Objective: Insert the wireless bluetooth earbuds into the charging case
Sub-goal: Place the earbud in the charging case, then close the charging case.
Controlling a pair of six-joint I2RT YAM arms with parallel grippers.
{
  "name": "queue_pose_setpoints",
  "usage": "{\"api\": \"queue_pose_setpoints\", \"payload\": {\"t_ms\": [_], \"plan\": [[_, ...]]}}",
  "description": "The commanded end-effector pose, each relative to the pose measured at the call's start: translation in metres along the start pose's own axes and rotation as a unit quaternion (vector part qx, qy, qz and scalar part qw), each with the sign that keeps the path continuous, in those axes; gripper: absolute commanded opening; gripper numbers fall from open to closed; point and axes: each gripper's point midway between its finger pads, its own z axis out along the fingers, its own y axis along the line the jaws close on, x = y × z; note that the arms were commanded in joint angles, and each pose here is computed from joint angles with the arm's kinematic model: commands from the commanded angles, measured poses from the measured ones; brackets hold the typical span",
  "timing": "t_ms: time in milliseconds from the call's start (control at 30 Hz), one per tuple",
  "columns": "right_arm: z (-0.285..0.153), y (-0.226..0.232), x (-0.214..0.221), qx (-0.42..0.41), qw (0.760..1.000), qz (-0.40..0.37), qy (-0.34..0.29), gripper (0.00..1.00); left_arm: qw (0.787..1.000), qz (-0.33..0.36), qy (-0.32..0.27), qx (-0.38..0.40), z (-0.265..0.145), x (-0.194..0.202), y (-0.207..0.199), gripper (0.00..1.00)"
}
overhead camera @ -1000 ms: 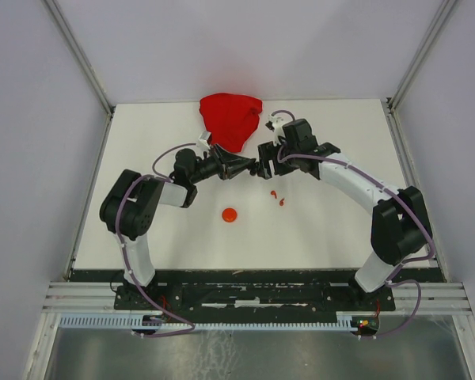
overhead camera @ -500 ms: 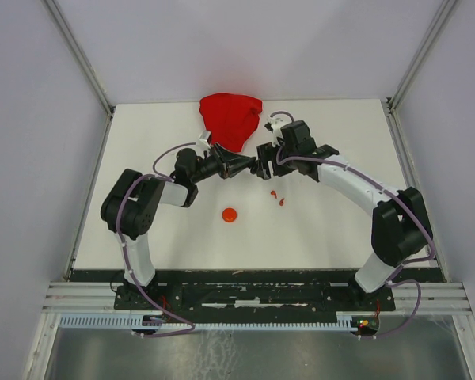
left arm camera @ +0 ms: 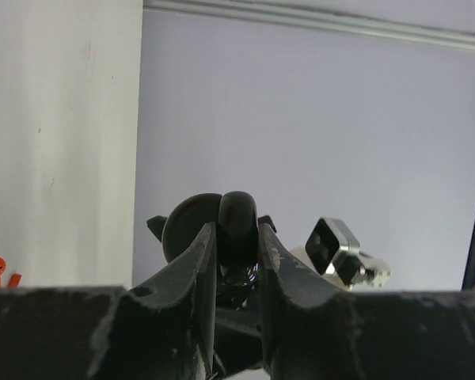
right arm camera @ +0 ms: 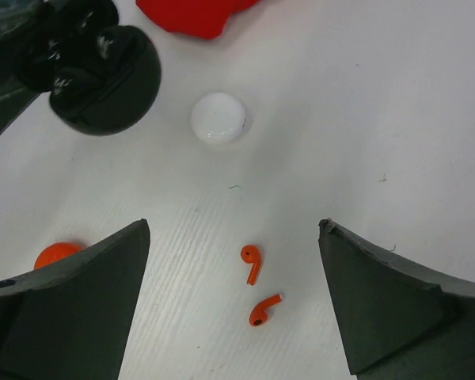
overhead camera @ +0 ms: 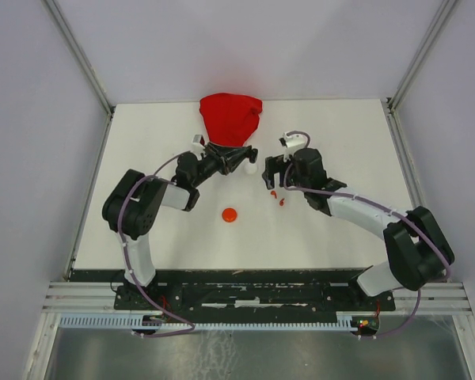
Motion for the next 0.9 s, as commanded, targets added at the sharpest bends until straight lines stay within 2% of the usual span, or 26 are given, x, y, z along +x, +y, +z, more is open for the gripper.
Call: {"api": "queue_pose_setpoints", "payload": {"t_ms": [0,233,367,867], "plan": [[0.004,0.026,-0.049,-0.018,0.99,-0.039,-0.134,0.99,0.997,-0.057,-0.049,0.03,0.002,-0.001,-0.016,0.03],[0.024,0.051,-0.04,-0.031,0.977,-0.099,-0.187,0.99,0.991,-0.095,-0.092,0.031,-0.002,0.004,-0.02,0.03],[0.033,0.058,-0.033,-0.023,0.975,-0.122,-0.182,0.99,0.988,-0.11,-0.1,0.034,-0.005,0.006,-0.021,0.03],[0.05,0.037,-0.037,0.05,0.972,-0.151,-0.176,0.99,0.989,-0.124,-0.066,0.043,-0.015,0.021,-0.02,0.03]]}}
